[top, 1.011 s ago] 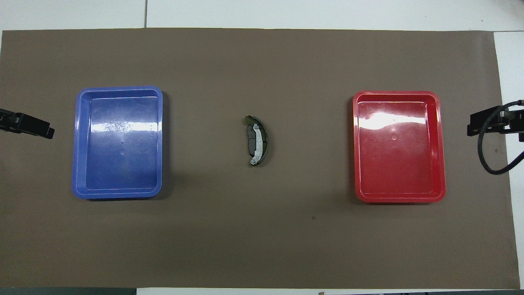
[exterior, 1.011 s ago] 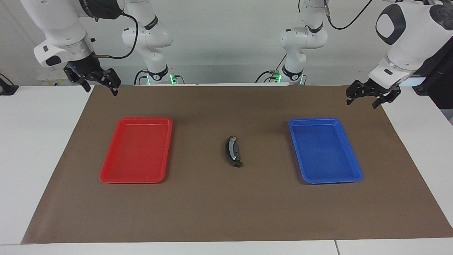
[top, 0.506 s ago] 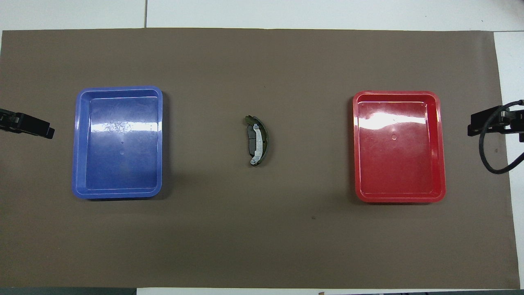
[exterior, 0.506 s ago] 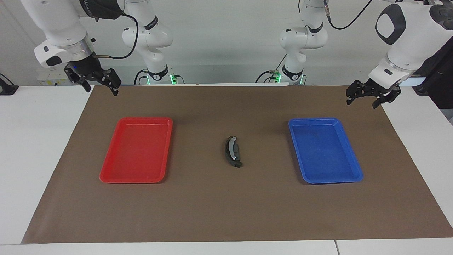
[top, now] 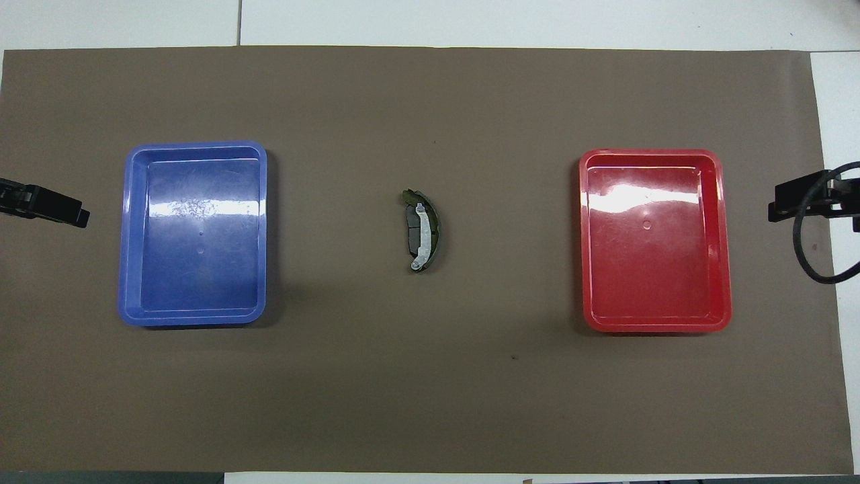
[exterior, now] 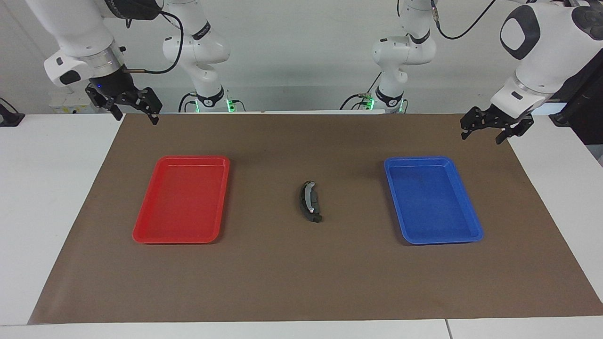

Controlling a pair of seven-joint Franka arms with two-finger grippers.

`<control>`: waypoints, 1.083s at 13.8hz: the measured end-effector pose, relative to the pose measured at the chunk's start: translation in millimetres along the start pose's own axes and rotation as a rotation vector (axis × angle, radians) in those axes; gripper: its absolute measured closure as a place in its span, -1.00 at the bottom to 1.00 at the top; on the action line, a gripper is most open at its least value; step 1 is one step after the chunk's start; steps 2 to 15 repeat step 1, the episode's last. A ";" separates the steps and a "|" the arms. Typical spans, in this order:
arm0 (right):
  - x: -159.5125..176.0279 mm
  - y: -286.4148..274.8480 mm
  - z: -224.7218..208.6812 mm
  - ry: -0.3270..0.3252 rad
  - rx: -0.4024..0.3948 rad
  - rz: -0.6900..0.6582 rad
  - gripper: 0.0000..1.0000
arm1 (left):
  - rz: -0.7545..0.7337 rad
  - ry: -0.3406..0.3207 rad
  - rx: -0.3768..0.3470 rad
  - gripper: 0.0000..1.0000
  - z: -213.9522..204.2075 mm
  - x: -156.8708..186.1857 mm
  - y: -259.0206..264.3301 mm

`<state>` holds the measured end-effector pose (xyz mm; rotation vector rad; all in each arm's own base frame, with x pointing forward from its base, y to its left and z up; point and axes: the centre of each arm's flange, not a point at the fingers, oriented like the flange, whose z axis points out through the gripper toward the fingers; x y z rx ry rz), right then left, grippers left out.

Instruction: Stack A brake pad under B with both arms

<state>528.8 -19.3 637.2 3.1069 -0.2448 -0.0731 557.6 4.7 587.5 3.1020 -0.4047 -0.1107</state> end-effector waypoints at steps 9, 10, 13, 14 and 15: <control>0.1 -1.4 0.1 0.000 -0.003 -0.003 -1.00 | 0.000 0.000 0.000 -0.99 0.0 0.0 0.0; 0.1 -1.4 0.1 0.000 -0.003 -0.003 -1.00 | 0.000 0.000 0.000 -0.99 0.0 0.0 0.0; 0.1 -1.4 0.1 0.000 -0.003 -0.003 -1.00 | 0.000 0.000 0.000 -0.99 0.0 0.0 0.0; 0.1 -1.4 0.1 0.000 -0.003 -0.003 -1.00 | 0.000 0.000 0.000 -0.99 0.0 0.0 0.0; 0.1 -1.4 0.1 0.000 -0.003 -0.003 -1.00 | 0.000 0.000 0.000 -0.99 0.0 0.0 0.0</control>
